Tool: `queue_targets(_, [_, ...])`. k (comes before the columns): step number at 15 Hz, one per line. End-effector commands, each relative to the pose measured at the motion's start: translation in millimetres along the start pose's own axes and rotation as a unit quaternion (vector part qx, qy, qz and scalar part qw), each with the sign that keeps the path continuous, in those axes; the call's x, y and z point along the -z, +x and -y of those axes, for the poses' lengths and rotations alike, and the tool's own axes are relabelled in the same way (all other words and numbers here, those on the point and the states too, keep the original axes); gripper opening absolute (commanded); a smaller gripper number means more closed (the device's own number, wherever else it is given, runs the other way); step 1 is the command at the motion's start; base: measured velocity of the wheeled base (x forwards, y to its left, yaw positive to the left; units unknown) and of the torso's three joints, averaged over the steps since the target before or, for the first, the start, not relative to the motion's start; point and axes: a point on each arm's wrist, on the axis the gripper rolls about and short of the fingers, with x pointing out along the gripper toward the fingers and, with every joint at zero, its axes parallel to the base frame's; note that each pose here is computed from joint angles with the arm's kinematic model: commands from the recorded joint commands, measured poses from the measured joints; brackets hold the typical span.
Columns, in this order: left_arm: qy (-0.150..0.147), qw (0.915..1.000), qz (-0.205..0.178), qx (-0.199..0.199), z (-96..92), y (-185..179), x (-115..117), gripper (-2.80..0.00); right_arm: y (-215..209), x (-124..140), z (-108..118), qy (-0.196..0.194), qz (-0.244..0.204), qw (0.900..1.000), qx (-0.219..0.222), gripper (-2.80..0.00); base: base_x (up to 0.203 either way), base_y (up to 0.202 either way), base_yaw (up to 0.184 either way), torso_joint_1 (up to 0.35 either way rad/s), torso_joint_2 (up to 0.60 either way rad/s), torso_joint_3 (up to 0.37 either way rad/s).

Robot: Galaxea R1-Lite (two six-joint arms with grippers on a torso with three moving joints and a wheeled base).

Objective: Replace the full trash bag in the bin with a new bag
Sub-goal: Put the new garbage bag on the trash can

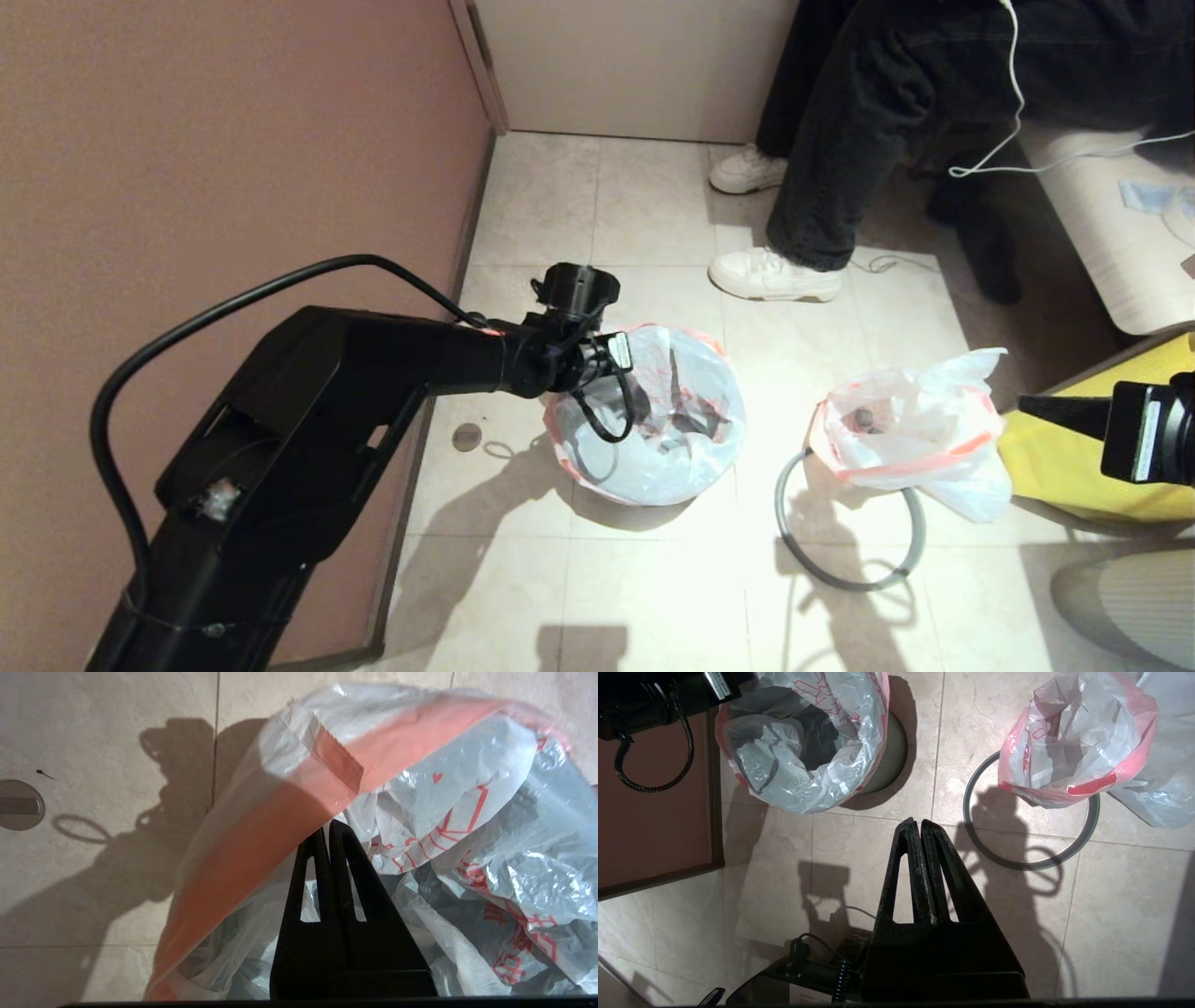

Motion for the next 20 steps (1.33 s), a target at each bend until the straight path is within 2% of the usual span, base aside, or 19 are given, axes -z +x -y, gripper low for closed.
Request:
queue_targets(1, [-0.002, 1.0, 0.006, -0.001, -0.7, -4, -5, -2.8, 0, 2, 1, 0.001, -0.004, 1.0, 0.0, -2.8, 0.0, 0.0, 0.0, 0.0, 0.0, 0.0])
queue_targets(3, [-0.005, 0.9998, 0.017, 0.0, -3.2, 0, -7, -2.8, 0, 3, 1, 0.001, -0.003, 1.0, 0.0, -2.8, 0.0, 0.0, 0.0, 0.0, 0.0, 0.0])
queue_targets(7, [-0.017, 0.999, 0.035, -0.021, -23.0, 13, -10, -2.8, 1, 3, 0, 0.0, -0.004, 1.0, -0.001, -2.8, 0.0, 0.0, 0.0, 0.0, 0.0, 0.0])
queue_targets(11, [0.01, 0.9976, 0.044, -0.053, -37.9, 40, 8, -2.8, 7, 2, -1, -0.004, -0.003, 1.0, -0.011, -2.8, 0.0, 0.0, 0.0, 0.0, 0.0, 0.0])
queue_targets(14, [0.013, 0.9973, 0.034, -0.064, -42.9, 48, 16, -2.8, 9, 2, -1, -0.004, -0.005, 1.0, -0.011, -2.8, 0.0, 0.0, 0.0, 0.0, 0.0, 0.0])
queue_targets(18, [0.019, 0.9958, 0.013, -0.088, -49.2, 64, 39, -2.8, 9, 5, 0, -0.003, -0.01, 1.0, -0.01, -2.8, 0.0, 0.0, 0.0, 0.0, 0.0, 0.0])
queue_targets(20, [0.016, 0.9957, 0.011, -0.09, -49.5, 63, 39, -2.8, 7, 4, -1, -0.005, -0.006, 1.0, -0.012, -2.8, 0.0, 0.0, 0.0, 0.0, 0.0, 0.0])
